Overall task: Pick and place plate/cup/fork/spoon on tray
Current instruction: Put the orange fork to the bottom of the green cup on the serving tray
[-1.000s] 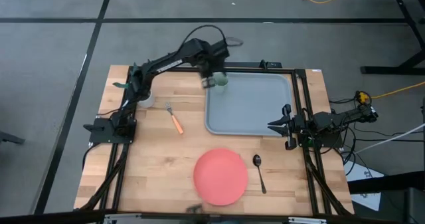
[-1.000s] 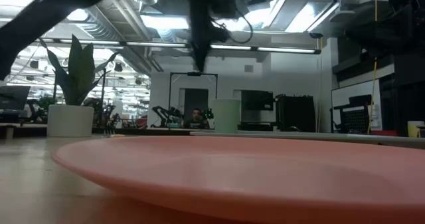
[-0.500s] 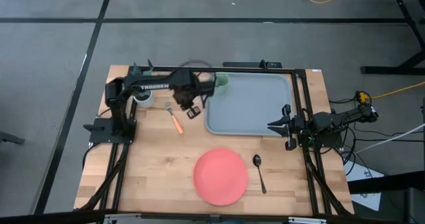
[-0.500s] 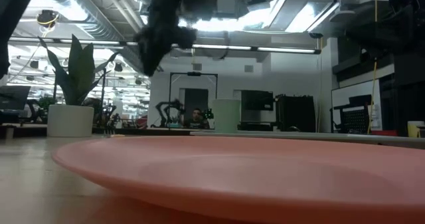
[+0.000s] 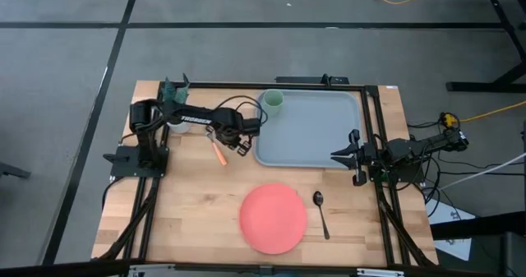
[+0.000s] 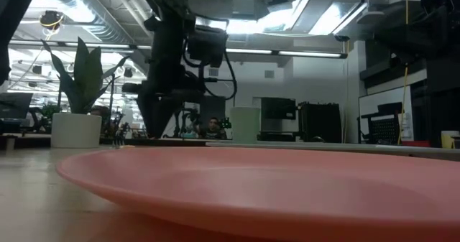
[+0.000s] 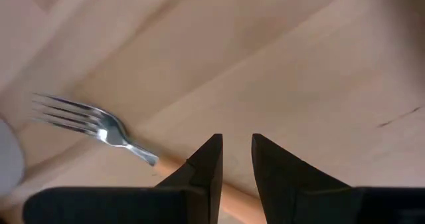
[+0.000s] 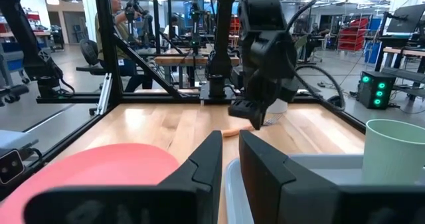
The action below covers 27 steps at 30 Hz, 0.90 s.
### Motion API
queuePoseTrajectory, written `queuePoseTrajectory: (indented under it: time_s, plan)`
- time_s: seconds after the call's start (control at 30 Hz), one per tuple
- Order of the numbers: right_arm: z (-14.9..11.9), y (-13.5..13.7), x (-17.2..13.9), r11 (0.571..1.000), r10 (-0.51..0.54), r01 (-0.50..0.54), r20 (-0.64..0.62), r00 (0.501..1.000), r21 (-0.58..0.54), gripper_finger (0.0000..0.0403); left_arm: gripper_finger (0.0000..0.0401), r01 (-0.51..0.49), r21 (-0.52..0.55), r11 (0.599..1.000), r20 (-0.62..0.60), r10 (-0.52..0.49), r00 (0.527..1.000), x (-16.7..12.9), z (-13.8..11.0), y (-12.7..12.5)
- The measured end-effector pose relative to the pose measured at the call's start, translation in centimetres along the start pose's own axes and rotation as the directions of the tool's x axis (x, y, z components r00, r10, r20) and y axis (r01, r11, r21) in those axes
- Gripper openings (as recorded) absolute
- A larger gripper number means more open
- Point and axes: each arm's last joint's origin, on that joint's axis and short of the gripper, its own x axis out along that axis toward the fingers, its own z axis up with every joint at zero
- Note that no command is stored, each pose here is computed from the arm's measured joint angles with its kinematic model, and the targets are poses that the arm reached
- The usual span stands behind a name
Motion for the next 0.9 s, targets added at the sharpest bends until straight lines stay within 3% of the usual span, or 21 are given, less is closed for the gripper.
queuePoseTrajectory:
  time_s: [0.27, 0.63, 0.9]
  plan:
    - [0.0, 0.0, 0.0, 1.0, 0.0, 0.0, 0.0, 1.0, 0.0, 0.0057, 0.0075, -0.001, 0.038, 0.999, -0.055, 0.003, 0.998, 1.0, -3.0, -1.3]
    - [0.0, 0.0, 0.0, 1.0, 0.0, 0.0, 0.0, 1.0, 0.0, 0.0057, 0.0075, 0.015, 0.069, 0.998, -0.141, -0.005, 0.99, 0.9, -5.0, -2.2]
    - [0.0, 0.0, 0.0, 1.0, 0.001, -0.001, 0.0, 1.0, 0.0, 0.0057, 0.0075, -0.105, 0.028, 0.994, -0.226, 0.109, 0.968, 0.4, -6.5, -1.4]
